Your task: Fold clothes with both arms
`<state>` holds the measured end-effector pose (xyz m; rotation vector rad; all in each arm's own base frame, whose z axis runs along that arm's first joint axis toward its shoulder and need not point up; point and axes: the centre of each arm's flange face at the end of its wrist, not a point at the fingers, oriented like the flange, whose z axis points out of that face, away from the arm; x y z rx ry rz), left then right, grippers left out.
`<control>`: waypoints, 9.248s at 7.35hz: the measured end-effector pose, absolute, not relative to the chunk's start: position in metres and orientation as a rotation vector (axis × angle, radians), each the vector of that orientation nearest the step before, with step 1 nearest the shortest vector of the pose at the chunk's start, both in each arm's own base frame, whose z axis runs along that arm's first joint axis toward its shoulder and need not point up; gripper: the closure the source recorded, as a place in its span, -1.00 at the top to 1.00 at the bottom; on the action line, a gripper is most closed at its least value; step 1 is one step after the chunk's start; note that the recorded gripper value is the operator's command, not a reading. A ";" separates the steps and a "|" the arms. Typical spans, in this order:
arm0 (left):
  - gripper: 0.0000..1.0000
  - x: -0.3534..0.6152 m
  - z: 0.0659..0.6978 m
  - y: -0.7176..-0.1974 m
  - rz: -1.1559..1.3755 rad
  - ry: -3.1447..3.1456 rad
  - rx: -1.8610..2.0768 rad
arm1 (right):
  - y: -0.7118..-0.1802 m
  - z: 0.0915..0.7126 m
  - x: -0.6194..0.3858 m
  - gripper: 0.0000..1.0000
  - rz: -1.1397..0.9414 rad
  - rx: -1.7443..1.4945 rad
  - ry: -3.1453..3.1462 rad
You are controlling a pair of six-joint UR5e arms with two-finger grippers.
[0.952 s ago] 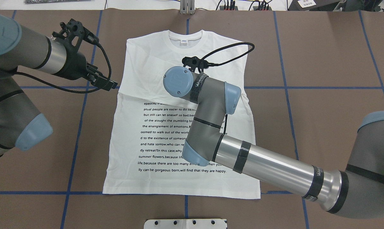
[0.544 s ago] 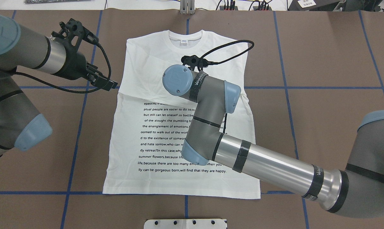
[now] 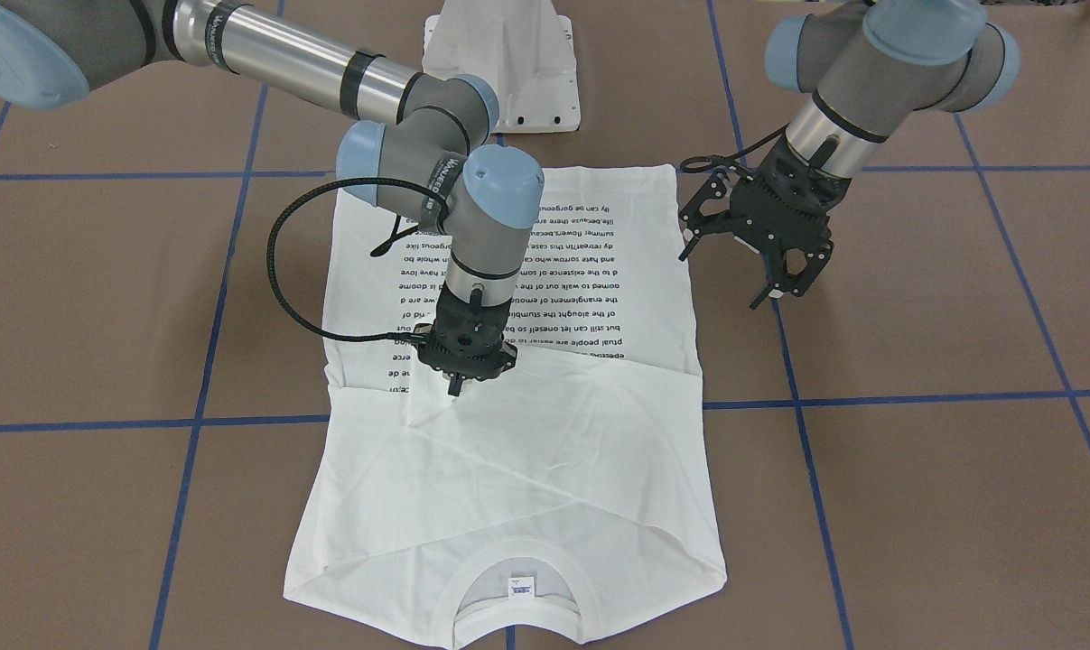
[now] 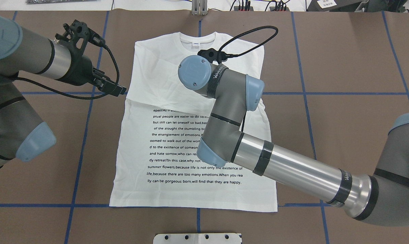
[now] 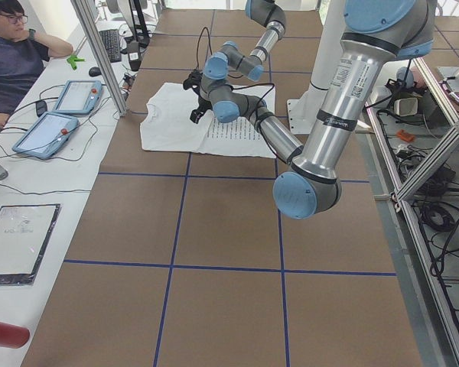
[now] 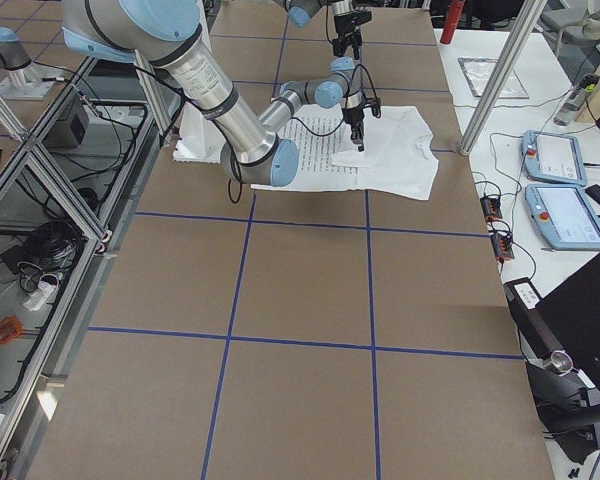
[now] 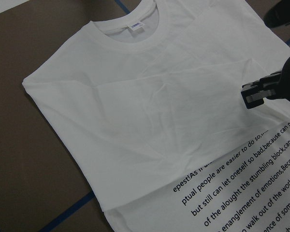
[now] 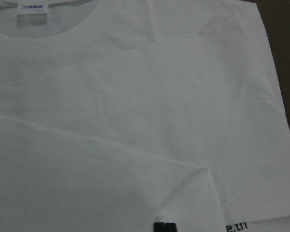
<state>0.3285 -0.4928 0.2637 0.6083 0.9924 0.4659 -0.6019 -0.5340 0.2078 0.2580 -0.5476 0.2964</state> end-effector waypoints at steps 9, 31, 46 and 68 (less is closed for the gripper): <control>1.00 0.332 0.265 -0.492 0.468 0.990 0.601 | -0.518 0.289 -0.487 1.00 0.149 0.269 -0.504; -1.00 0.471 0.381 -0.206 0.046 0.867 0.251 | -0.231 0.260 -0.431 1.00 0.320 0.175 -0.819; -1.00 0.416 0.298 -0.209 0.025 0.997 0.291 | -0.172 0.354 -0.482 0.16 0.275 0.229 -0.792; -1.00 0.322 0.181 -0.377 0.060 0.815 0.455 | -0.340 0.167 -0.307 -1.00 0.316 0.156 -0.700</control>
